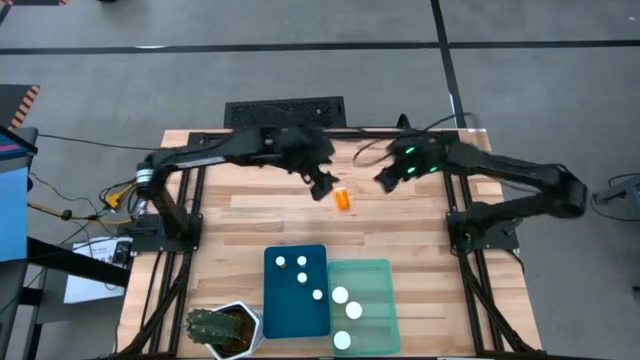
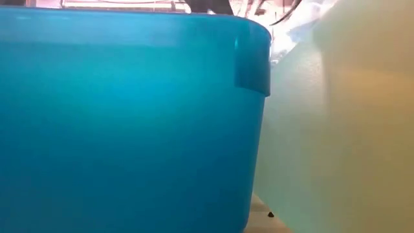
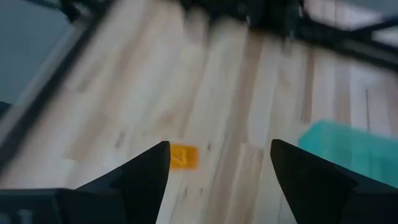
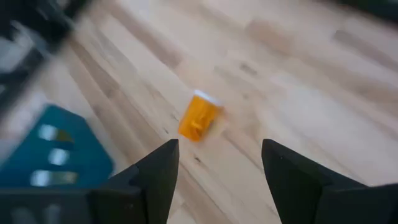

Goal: Pick and place medicine bottles into bin by pill shape (circle, oval)
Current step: Put the large orange pill bottle into the green bin

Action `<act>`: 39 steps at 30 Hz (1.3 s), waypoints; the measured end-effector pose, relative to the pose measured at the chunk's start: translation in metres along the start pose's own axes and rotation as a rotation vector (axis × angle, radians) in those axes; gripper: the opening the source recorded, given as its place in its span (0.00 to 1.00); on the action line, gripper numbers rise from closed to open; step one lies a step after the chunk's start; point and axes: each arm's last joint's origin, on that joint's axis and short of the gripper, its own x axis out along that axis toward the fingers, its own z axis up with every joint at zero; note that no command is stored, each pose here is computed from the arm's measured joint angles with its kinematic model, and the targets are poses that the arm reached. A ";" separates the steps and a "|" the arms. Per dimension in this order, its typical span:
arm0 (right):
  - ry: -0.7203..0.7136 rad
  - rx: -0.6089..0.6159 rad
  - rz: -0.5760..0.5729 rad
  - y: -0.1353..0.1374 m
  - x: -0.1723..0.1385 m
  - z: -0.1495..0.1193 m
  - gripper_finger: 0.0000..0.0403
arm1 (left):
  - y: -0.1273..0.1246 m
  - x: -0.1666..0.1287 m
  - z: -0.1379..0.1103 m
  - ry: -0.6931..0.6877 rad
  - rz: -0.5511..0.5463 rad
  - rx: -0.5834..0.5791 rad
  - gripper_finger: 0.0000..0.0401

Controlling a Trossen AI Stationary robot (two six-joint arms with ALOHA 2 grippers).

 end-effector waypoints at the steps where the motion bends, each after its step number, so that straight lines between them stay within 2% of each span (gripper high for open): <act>1: 0.029 -0.007 -0.009 0.006 0.016 -0.001 0.59 | -0.002 -0.014 0.002 -0.032 0.019 -0.005 0.67; 6: 0.111 -0.033 -0.059 0.031 0.074 -0.006 0.59 | -0.015 -0.076 0.004 -0.196 0.131 -0.018 0.67; 9: 0.184 -0.056 -0.070 0.046 0.105 -0.012 0.59 | -0.023 -0.098 0.001 -0.247 0.147 -0.028 0.67; 13: 0.208 -0.098 -0.095 0.065 0.135 -0.011 0.59 | -0.032 -0.118 -0.004 -0.281 0.147 -0.035 0.67; 19: 0.235 -0.115 -0.152 0.081 0.163 -0.003 0.59 | -0.045 -0.123 -0.011 -0.257 0.133 -0.016 0.67; 25: 0.290 -0.092 -0.223 0.081 0.188 -0.007 0.59 | -0.054 -0.120 -0.021 -0.183 0.126 0.009 0.67; 29: 0.368 -0.076 -0.289 0.070 0.208 -0.022 0.59 | -0.058 -0.120 -0.022 -0.186 0.147 0.017 0.67; 36: 0.434 -0.091 -0.332 0.063 0.231 -0.039 0.59 | -0.060 -0.121 -0.023 -0.186 0.149 0.024 0.67; 39: 0.445 -0.112 -0.334 0.064 0.233 -0.042 0.54 | -0.060 -0.121 -0.023 -0.187 0.150 0.024 0.67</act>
